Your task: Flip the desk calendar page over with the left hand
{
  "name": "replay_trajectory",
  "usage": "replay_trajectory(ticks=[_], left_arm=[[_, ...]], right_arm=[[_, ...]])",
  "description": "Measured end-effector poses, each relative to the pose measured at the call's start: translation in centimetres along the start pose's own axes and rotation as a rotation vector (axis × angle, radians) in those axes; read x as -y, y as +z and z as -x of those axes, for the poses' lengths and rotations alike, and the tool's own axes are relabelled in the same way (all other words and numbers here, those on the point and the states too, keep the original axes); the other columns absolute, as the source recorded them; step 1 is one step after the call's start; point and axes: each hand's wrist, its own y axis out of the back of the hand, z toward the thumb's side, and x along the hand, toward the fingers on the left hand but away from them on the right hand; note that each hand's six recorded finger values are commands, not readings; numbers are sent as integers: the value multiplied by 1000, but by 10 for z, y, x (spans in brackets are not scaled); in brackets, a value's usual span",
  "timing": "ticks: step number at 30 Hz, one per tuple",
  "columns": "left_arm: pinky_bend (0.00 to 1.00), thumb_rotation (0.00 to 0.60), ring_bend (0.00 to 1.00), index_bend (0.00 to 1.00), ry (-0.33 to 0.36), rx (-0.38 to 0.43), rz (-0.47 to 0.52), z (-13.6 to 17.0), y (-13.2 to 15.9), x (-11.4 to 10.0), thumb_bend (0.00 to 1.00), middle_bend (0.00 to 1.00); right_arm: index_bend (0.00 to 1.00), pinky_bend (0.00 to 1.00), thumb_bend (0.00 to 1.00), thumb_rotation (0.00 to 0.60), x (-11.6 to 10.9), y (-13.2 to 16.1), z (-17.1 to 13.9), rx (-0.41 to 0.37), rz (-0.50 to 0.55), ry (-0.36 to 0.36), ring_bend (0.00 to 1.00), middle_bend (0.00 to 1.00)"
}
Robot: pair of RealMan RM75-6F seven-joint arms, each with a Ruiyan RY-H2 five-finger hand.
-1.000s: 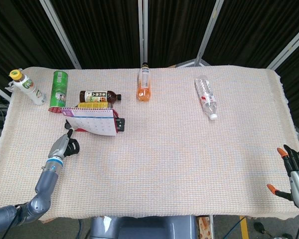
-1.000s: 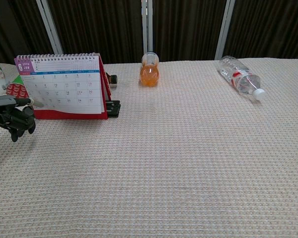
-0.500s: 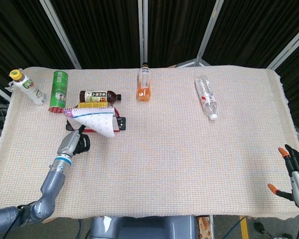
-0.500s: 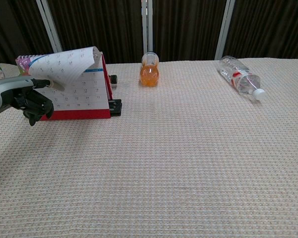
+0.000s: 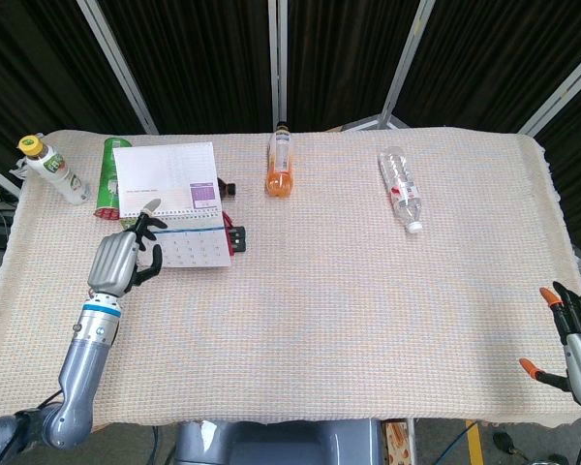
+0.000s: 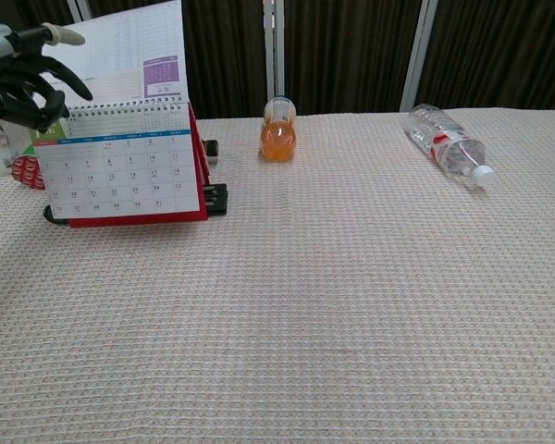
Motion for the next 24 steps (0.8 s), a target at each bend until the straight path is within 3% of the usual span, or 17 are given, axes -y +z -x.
replay_trajectory(ticks=[3,5,8,11,19,24], left_arm=[[252,600,163,0,14,7,-67,-3,-3,-8,550,70],[166,600,81,0,-5,-6,-120,-7,-7,-10,438,9],[80,600,9,0,-53,-40,-167,-14,-16,-8,272,0],[56,600,0,0,-103,-75,-202,-21,-25,-5,179,0],[58,600,9,0,-168,-135,-239,-35,-45,0,160,0],[102,600,106,0,-200,-152,-232,-38,-51,6,160,0]], right_arm=[[3,0,0,600,1,0,1,1,-1,4,0,0],[3,0,0,600,1,-1,1,3,-1,5,0,0],[3,0,0,600,2,-1,1,5,-1,7,0,0],[3,0,0,600,2,-2,2,7,-2,9,0,0],[3,0,0,600,4,-3,3,11,-1,12,0,0],[3,0,0,600,4,-3,3,12,-1,13,0,0]])
